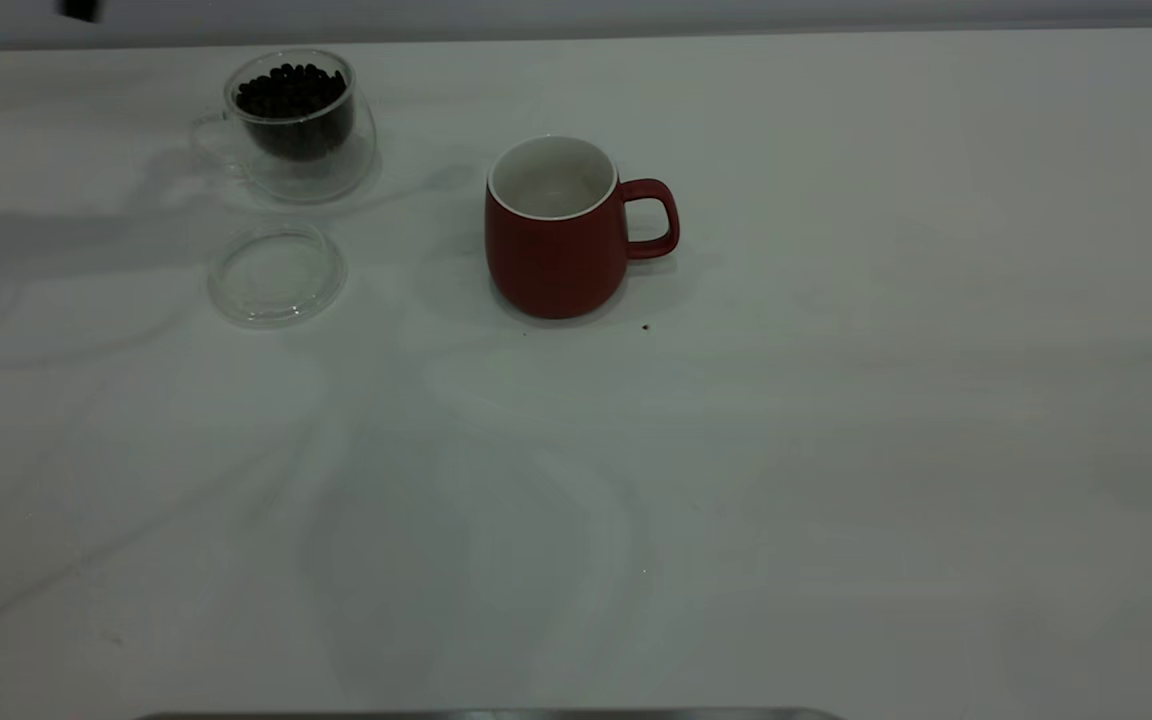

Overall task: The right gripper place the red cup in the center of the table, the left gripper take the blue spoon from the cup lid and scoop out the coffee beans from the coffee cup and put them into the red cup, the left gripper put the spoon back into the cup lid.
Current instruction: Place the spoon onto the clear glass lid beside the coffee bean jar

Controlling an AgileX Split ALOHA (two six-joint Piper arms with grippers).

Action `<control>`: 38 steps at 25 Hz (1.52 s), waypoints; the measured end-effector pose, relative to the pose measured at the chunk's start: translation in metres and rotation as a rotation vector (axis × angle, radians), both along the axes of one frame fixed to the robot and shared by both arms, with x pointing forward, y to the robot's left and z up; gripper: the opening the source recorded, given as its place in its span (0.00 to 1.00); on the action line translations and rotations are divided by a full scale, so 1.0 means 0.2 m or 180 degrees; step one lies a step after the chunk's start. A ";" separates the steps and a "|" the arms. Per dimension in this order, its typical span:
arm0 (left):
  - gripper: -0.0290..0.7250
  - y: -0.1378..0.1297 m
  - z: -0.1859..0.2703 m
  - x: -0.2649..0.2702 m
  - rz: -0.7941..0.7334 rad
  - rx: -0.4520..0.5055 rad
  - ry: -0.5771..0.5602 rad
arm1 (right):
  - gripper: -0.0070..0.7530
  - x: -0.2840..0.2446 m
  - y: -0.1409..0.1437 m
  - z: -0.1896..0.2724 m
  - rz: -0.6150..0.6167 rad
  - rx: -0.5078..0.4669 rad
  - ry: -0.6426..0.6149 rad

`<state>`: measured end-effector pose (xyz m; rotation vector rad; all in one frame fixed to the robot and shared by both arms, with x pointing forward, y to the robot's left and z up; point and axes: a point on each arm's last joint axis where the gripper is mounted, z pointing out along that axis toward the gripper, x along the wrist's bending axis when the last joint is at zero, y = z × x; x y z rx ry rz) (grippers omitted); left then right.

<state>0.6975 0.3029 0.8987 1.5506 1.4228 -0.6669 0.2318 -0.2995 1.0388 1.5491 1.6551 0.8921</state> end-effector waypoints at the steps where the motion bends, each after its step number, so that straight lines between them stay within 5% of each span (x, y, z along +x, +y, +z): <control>1: 0.20 0.04 0.02 -0.01 0.0102 0.0014 0.0139 | 0.71 0.00 0.00 0.00 0.0000 0.0000 0.0000; 6: 0.20 0.10 0.07 -0.04 0.0146 0.0329 0.0446 | 0.71 0.00 0.00 0.00 0.0000 0.0000 0.0000; 17: 0.20 0.06 0.48 -0.10 0.0229 0.0385 -0.0001 | 0.71 0.00 0.00 0.00 0.0000 0.0000 0.0000; 21: 0.20 -0.13 0.32 -0.49 -0.0291 0.0724 0.0544 | 0.71 0.00 0.00 0.00 0.0000 0.0000 0.0000; 24: 0.20 -0.24 0.23 -0.74 -0.0029 0.0703 0.0370 | 0.71 0.00 0.00 0.00 0.0000 0.0000 0.0000; 28: 0.20 -0.07 0.21 -0.74 0.0502 0.0524 0.0270 | 0.71 0.00 0.00 0.00 0.0003 0.0000 0.0000; 38: 0.20 0.16 -0.02 -0.72 0.0639 0.0541 0.0388 | 0.71 0.00 0.00 0.00 0.0003 0.0000 0.0000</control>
